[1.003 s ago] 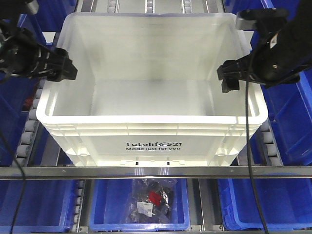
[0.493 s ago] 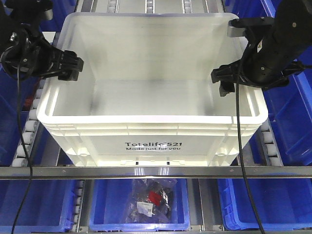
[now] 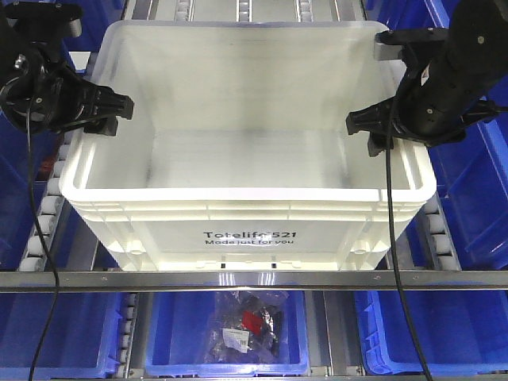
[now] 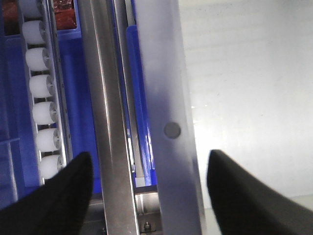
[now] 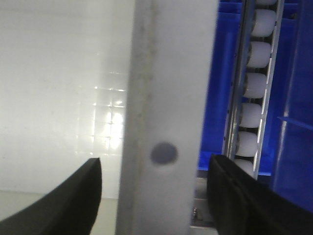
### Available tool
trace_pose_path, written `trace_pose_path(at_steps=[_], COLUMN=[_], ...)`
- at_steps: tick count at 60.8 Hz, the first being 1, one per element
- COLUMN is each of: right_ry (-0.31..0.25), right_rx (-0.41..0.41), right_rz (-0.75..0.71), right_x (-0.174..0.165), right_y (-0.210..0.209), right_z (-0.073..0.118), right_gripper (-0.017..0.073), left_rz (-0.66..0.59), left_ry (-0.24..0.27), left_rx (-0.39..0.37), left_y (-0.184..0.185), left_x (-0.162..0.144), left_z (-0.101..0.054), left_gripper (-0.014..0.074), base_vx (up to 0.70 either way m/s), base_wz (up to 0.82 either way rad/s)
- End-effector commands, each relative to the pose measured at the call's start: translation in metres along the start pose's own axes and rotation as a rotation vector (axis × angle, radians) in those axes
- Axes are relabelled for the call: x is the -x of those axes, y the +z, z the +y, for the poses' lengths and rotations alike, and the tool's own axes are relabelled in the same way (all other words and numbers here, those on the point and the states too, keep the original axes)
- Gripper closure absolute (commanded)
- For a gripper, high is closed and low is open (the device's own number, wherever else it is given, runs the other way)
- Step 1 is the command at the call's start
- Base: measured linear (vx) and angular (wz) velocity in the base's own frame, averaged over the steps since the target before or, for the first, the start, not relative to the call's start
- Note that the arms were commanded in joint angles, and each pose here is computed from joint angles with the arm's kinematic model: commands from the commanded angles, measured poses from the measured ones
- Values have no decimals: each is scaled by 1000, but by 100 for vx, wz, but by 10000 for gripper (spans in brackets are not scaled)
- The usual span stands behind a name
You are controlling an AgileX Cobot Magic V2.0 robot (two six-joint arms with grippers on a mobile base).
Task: Move bin from left to right shelf
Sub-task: 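Close both grippers on the white tote's opposite side rims, then hold the tote rims with both grippers and lift slightly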
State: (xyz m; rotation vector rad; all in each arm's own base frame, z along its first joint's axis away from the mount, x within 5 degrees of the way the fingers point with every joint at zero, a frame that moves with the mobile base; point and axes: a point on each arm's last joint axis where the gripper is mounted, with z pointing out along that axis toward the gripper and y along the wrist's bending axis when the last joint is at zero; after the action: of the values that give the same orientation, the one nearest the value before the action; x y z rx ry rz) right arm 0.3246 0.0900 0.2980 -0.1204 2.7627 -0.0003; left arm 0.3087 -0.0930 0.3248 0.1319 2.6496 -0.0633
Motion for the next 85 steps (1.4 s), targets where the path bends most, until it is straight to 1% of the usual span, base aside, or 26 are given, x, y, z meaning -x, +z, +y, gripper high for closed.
trace_pose_path(at_steps=[1,14,23,28,37,46,56,65,76,85], right_ry=[5,6,9,5,6,13,11,11,7,6], right_rx=[13,11,19,21,24,38,33,32,34,36], right_rz=[-83,-66,-69,-84,-100,-86,-64,-51,-50,-49], right_x=[6,4,4,3,2,1,-1,-3,-3,-3], right_y=[-21,-21,-22,-28,-34,-33,-34,-34,-34,-34], right_z=[-2,-2,-1,-2,-3,-1,-2,-2,-2,-2], right_gripper=[171,270,344,380,404,403,388,328,218,188], left_rz=[-94,-94,-94,-92,-88,-83,-83,-80,-77,-76], left_ry=[-15,-15,-15,-15,-15,-15,-15,-15,-15,-15], left_rx=[-24,-24,-24,-23,-22,-21,-21,-20,-19,-19], left_y=[-20,-20,-20,-20,-20,-20,-20,-20,-20,-20], left_x=[8,8,8,8,7,7,7,7,6,6], left_z=[-1,-1,-1,-1,-1,-1,-1,-1,0,0], left_gripper=[209,326,392,416,428,428,428,428,428,428], base_vx=[0,0,0,0,0,0,0,0,0,0], base_wz=[0,0,0,0,0,0,0,0,0,0])
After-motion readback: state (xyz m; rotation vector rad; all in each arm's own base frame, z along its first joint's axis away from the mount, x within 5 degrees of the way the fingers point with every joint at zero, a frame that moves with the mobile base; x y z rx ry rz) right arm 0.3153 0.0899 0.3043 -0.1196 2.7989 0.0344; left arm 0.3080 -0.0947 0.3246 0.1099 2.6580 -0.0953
